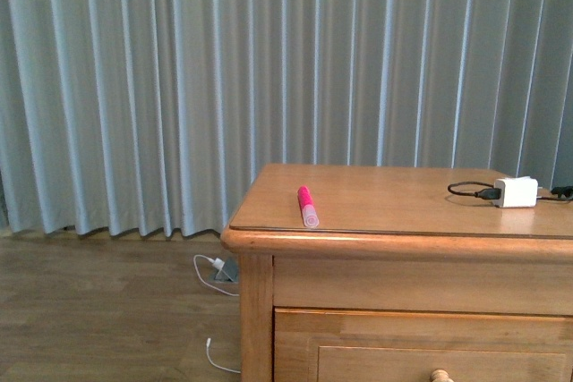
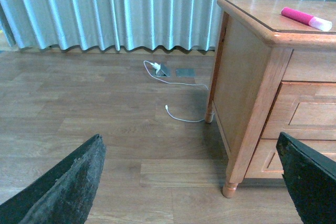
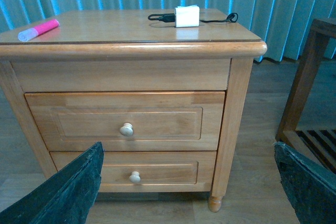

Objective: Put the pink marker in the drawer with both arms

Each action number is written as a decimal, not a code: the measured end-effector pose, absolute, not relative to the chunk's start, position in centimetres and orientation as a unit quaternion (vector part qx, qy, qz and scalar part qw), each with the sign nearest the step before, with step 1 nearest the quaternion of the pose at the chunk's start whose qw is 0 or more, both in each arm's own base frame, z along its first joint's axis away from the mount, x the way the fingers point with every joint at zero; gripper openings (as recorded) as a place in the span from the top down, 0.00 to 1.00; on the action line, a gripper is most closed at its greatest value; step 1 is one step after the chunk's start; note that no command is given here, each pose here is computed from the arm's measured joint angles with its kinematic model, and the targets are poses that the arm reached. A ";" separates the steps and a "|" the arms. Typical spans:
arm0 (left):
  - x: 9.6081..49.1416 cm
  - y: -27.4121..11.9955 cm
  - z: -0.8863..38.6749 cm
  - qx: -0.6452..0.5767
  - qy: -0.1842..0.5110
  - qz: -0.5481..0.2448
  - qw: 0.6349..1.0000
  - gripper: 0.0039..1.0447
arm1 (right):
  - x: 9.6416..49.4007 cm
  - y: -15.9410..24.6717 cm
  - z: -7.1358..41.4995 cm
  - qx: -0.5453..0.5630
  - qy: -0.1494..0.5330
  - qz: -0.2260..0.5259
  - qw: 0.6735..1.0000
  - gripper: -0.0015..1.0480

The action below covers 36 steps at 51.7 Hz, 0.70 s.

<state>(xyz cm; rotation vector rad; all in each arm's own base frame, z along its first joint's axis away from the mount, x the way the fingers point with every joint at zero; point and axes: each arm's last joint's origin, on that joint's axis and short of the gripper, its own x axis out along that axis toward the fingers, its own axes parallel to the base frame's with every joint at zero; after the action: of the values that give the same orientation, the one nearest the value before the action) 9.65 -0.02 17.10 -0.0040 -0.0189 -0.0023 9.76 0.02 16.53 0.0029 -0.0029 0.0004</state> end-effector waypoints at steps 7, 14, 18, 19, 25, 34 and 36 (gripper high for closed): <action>9.7 0.0 17.1 -0.002 -0.009 -0.001 1.000 0.06 | 9.8 0.0 16.5 0.001 -0.001 0.000 1.000 0.08; 9.7 0.0 17.1 -0.002 -0.009 -0.001 1.000 0.06 | 9.8 0.0 16.5 0.001 -0.001 0.000 1.000 0.08; 9.7 0.0 17.1 -0.002 -0.009 -0.001 1.000 0.06 | 9.8 0.0 16.5 0.001 -0.001 0.000 1.000 0.08; 9.7 0.0 17.1 -0.002 -0.009 -0.001 1.000 0.06 | 9.8 0.0 16.5 0.001 -0.001 0.000 1.000 0.08; 9.7 0.0 17.1 -0.002 -0.010 -0.001 1.000 0.06 | 9.8 0.0 16.5 0.001 -0.001 0.000 1.000 0.08; 9.7 0.0 17.1 -0.002 -0.009 -0.001 1.000 0.06 | 9.8 0.0 16.5 0.001 -0.001 0.000 1.000 0.08; 9.7 0.0 17.1 -0.002 -0.009 -0.001 1.000 0.06 | 9.8 0.0 16.5 0.001 -0.001 0.000 1.000 0.08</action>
<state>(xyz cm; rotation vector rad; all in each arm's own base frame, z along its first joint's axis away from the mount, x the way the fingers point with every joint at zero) 9.65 -0.02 17.10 -0.0040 -0.0189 -0.0023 9.76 0.02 16.53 0.0029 -0.0029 0.0004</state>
